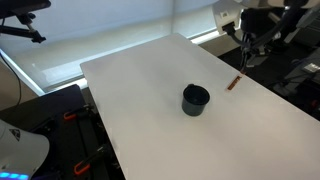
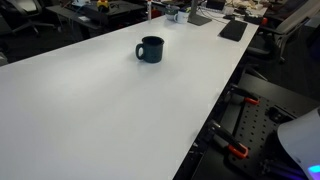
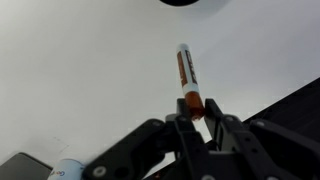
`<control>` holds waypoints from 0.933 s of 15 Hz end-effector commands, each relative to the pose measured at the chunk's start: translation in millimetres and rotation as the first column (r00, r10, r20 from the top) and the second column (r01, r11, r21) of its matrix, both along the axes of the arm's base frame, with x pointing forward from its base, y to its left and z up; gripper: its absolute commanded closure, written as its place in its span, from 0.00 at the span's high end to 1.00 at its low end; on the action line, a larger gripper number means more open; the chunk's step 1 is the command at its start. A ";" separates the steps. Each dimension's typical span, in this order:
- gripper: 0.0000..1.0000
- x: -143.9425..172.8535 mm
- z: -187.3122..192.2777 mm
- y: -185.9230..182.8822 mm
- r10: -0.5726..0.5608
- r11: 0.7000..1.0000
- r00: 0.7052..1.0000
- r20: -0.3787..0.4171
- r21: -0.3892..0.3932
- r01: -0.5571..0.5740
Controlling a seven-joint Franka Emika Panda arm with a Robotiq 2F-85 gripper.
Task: Remove the marker from the mug.
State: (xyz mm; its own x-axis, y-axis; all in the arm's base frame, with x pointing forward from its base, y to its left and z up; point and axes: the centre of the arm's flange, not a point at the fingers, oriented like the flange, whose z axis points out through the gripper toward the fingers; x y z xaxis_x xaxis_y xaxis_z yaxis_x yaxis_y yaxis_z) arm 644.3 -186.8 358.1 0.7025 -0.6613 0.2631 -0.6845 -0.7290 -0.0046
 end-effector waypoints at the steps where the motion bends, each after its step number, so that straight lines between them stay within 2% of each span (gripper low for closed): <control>1: 0.06 15.7 -8.5 -34.0 0.015 1.000 1.000 -0.013 0.012 -0.015; 6: 0.06 12.1 -45.7 -57.0 0.038 0.998 0.997 -0.069 0.059 -0.034; 14: 0.06 -0.2 -113.0 -41.2 0.067 0.994 0.980 -0.186 0.101 -0.049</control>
State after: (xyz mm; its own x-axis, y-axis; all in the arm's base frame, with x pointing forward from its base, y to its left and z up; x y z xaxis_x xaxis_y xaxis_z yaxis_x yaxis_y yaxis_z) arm 643.7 -234.1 257.2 0.7611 -0.6407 0.1012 -0.6468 -0.7614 0.0435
